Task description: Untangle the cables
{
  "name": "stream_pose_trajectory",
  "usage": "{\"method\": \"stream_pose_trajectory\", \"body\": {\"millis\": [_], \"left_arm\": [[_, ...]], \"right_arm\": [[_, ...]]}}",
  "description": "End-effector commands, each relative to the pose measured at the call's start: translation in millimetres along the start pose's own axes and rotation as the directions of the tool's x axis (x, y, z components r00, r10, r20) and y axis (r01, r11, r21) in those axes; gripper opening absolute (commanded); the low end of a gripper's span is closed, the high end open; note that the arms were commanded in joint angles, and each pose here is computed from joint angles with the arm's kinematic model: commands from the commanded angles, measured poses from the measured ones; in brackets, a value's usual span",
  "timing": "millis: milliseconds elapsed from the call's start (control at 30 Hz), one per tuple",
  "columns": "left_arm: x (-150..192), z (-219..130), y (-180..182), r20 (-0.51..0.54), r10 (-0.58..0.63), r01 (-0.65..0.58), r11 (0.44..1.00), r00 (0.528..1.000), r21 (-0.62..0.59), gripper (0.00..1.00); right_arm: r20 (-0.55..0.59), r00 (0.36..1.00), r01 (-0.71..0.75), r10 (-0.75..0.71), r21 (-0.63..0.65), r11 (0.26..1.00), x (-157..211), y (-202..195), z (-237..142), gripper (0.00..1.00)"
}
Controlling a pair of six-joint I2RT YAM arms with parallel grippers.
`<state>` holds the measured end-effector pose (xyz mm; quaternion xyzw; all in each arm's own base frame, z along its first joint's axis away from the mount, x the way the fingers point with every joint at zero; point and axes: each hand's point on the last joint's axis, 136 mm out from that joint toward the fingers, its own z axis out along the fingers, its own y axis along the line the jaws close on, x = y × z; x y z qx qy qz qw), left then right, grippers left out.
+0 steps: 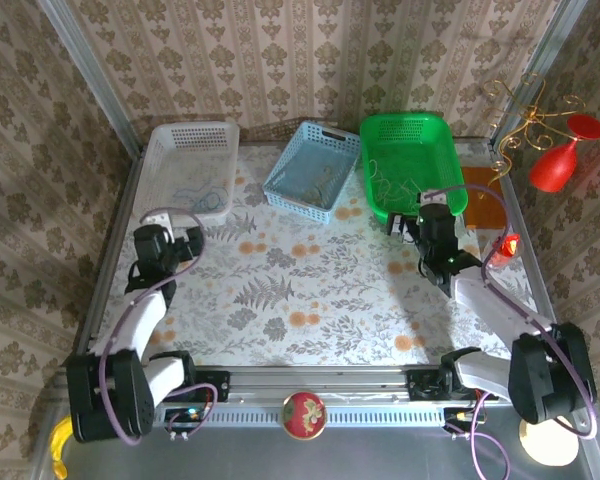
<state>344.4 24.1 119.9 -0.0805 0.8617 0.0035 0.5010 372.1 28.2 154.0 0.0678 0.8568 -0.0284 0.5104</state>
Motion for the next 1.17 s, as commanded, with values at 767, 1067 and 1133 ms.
{"method": "stream_pose_trajectory", "body": {"millis": [767, 1067, 1133], "left_arm": [[-5.4, 56.9, -24.1, 0.211, 0.184, -0.200, 0.978, 0.960, 0.056, 1.00], [-6.0, 57.7, -24.4, 0.209, 0.186, -0.201, 0.978, 0.960, 0.053, 1.00], [-5.2, 57.8, -24.4, 0.207, 0.188, -0.202, 0.978, 0.960, 0.052, 1.00]], "right_arm": [[0.145, 0.989, 0.052, -0.043, -0.054, 0.997, 32.8, -31.5, 54.9, 1.00], [0.125, 0.991, 0.049, -0.041, -0.065, 0.997, 34.1, -30.8, 58.5, 1.00], [0.136, 0.990, 0.051, -0.041, -0.066, 0.997, 33.8, -30.9, 56.3, 1.00]]}}
